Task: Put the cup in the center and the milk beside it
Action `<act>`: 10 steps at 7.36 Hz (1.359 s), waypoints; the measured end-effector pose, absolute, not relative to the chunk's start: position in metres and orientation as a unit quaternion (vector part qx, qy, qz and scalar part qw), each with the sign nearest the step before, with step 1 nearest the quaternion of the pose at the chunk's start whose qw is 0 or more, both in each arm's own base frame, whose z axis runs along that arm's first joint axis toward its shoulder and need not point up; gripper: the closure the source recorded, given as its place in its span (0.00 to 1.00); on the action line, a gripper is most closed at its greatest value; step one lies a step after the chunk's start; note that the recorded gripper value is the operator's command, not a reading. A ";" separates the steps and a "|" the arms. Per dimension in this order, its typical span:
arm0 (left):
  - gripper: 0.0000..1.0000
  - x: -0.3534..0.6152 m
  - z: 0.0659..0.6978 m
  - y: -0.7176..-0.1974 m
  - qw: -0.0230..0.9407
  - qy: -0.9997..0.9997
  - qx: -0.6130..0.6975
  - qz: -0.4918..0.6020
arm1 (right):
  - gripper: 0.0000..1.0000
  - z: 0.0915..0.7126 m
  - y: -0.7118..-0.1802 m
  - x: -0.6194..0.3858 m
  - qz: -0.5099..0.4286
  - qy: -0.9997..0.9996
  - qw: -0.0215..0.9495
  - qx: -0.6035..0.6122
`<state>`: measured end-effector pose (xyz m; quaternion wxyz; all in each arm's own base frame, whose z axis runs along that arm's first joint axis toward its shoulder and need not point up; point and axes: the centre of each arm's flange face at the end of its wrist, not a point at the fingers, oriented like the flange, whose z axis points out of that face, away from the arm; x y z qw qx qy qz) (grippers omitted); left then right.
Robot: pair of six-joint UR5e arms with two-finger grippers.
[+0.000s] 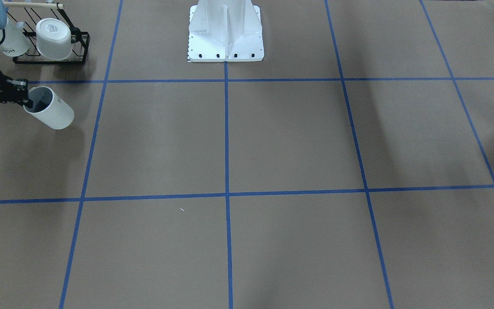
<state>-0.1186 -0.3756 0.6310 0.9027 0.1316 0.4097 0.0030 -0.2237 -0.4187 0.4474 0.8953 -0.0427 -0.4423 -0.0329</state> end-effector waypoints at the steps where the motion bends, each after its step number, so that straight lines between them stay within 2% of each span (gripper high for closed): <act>1: 0.01 -0.119 0.632 -0.375 0.903 0.410 0.131 0.003 | 1.00 0.383 -0.440 -0.278 -0.014 -0.444 0.894 -0.050; 3: 0.01 -0.119 0.631 -0.376 0.903 0.408 0.135 0.007 | 1.00 0.259 -0.479 -0.391 0.043 -0.442 0.894 -0.060; 4: 0.01 -0.119 0.631 -0.376 0.903 0.408 0.138 0.008 | 1.00 0.220 -0.498 -0.441 0.061 -0.435 0.896 -0.063; 6: 0.01 -0.119 0.631 -0.373 0.902 0.406 0.143 0.008 | 1.00 0.187 -0.531 -0.511 0.094 -0.425 0.898 -0.065; 7: 0.01 -0.119 0.631 -0.372 0.903 0.405 0.143 0.007 | 0.20 0.184 -0.541 -0.532 0.112 -0.428 0.894 -0.070; 8: 0.02 -0.120 0.632 -0.371 0.904 0.404 0.142 0.006 | 0.00 0.181 -0.550 -0.548 0.121 -0.426 0.893 -0.075; 10: 0.02 -0.123 0.649 -0.369 0.906 0.403 0.129 -0.002 | 0.00 0.167 -0.556 -0.558 0.125 -0.429 0.891 -0.075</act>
